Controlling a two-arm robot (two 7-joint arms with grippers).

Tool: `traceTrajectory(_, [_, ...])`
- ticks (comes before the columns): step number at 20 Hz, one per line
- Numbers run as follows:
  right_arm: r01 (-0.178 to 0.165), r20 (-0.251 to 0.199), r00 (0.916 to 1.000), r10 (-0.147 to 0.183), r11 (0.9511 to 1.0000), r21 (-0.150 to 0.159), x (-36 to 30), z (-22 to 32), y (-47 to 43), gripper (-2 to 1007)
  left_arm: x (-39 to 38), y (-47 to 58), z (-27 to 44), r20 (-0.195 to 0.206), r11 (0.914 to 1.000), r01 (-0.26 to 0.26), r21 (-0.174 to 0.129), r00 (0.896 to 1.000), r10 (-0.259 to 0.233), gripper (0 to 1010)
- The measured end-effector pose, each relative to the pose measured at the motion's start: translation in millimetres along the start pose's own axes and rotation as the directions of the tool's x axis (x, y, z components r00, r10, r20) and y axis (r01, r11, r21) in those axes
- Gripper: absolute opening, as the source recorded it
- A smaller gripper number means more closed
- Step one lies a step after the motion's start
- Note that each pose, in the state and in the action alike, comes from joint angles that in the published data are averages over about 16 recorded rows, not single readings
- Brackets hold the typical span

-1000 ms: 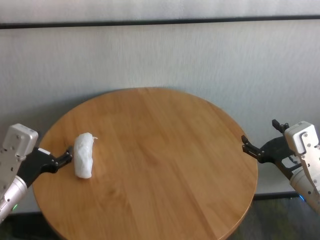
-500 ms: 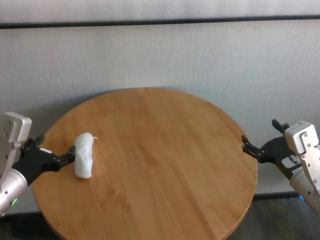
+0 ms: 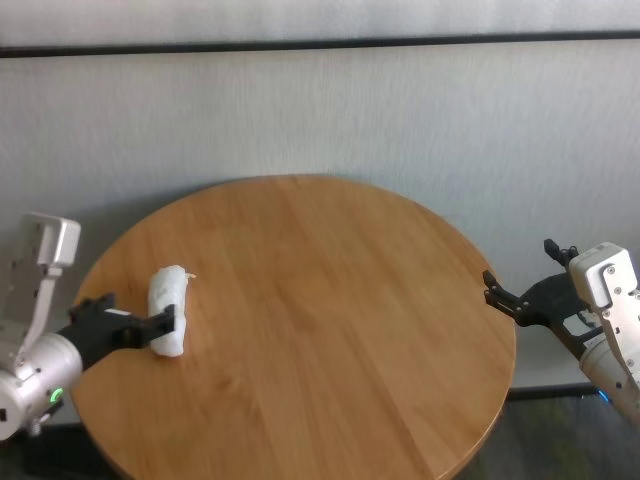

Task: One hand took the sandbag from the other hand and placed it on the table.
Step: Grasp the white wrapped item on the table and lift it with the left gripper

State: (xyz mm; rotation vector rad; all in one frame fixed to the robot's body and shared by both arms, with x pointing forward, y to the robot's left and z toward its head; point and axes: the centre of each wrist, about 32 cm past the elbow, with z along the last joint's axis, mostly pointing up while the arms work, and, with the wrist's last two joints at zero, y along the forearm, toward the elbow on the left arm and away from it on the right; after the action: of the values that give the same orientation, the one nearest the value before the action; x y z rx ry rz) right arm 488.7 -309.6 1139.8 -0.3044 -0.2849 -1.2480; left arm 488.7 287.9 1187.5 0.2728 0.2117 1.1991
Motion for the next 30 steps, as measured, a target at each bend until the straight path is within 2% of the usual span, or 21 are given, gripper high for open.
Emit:
traceTrajectory(5, [0.0,0.0,1.0,0.0,1.0,0.0,0.0,0.0,0.0,1002,-7.1,-3.6,6.3,-0.039,0.9994,0.014,0.03,0.999,-0.013,1000])
traceTrajectory(10, [0.0,0.0,1.0,0.0,1.0,0.0,0.0,0.0,0.0,1002,-13.8,-4.8,11.5,-0.053,0.9981,0.021,0.058,0.998,-0.018,1000])
traceTrajectory(19, [0.0,0.0,1.0,0.0,1.0,0.0,0.0,0.0,0.0,1002,-25.3,-8.1,16.3,-0.022,0.9916,-0.013,0.129,1.0,0.016,1000])
traceTrajectory(24, [0.0,0.0,1.0,0.0,1.0,0.0,0.0,0.0,0.0,1002,-30.8,-12.9,16.4,0.001,0.9879,-0.034,0.151,0.999,0.034,1000])
traceTrajectory(30, [0.0,0.0,1.0,0.0,1.0,0.0,0.0,0.0,0.0,1002,-34.7,-19.9,15.5,0.012,0.9849,-0.054,0.165,0.999,0.053,1000])
